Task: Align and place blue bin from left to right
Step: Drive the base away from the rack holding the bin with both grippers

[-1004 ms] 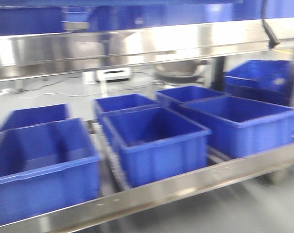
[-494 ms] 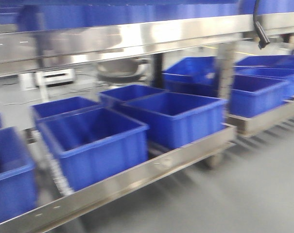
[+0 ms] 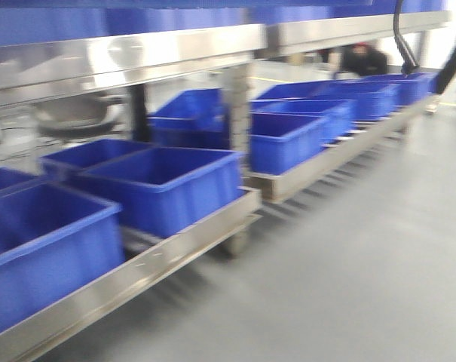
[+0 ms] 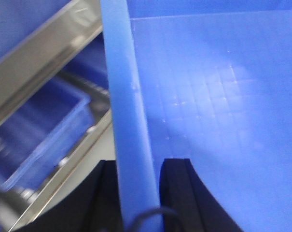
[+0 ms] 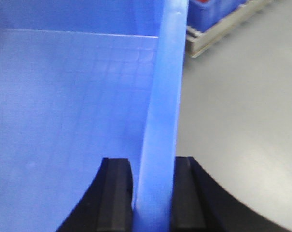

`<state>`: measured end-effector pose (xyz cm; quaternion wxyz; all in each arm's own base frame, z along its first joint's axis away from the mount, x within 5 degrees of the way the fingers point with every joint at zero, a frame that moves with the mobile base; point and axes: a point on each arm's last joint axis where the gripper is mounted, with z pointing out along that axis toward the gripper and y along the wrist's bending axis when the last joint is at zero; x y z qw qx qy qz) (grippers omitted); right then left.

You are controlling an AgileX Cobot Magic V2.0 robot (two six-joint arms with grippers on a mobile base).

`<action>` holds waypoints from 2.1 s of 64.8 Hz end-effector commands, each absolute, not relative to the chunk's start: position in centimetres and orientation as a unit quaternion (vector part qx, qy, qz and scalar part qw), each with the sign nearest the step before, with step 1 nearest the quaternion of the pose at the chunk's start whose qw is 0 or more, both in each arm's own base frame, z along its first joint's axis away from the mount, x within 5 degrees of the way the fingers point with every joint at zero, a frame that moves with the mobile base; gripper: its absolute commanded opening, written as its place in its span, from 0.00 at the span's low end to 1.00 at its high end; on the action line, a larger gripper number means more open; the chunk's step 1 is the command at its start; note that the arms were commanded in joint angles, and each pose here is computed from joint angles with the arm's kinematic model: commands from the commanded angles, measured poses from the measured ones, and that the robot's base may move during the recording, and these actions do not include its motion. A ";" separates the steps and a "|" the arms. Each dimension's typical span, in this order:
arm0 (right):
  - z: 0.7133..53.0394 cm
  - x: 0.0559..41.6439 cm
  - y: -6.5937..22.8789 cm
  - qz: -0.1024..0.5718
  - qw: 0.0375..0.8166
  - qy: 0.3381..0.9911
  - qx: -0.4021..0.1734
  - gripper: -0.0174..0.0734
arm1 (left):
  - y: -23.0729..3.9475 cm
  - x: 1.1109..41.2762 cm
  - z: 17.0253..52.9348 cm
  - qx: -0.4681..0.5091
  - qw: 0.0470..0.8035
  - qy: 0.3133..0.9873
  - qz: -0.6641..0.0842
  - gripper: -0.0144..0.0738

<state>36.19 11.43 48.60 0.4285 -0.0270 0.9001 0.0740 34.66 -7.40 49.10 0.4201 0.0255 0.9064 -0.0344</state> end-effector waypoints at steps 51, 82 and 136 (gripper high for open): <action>51.0 35.4 11.1 0.079 0.494 0.865 -0.038 0.03 | -7.5 34.0 50.9 0.029 0.473 0.879 -0.045 0.04; 51.0 35.4 11.1 0.079 0.494 0.865 -0.038 0.03 | -7.5 34.0 50.9 0.029 0.473 0.879 -0.045 0.04; 51.0 35.4 11.1 0.079 0.494 0.865 -0.038 0.03 | -7.5 34.0 50.9 0.029 0.473 0.879 -0.045 0.04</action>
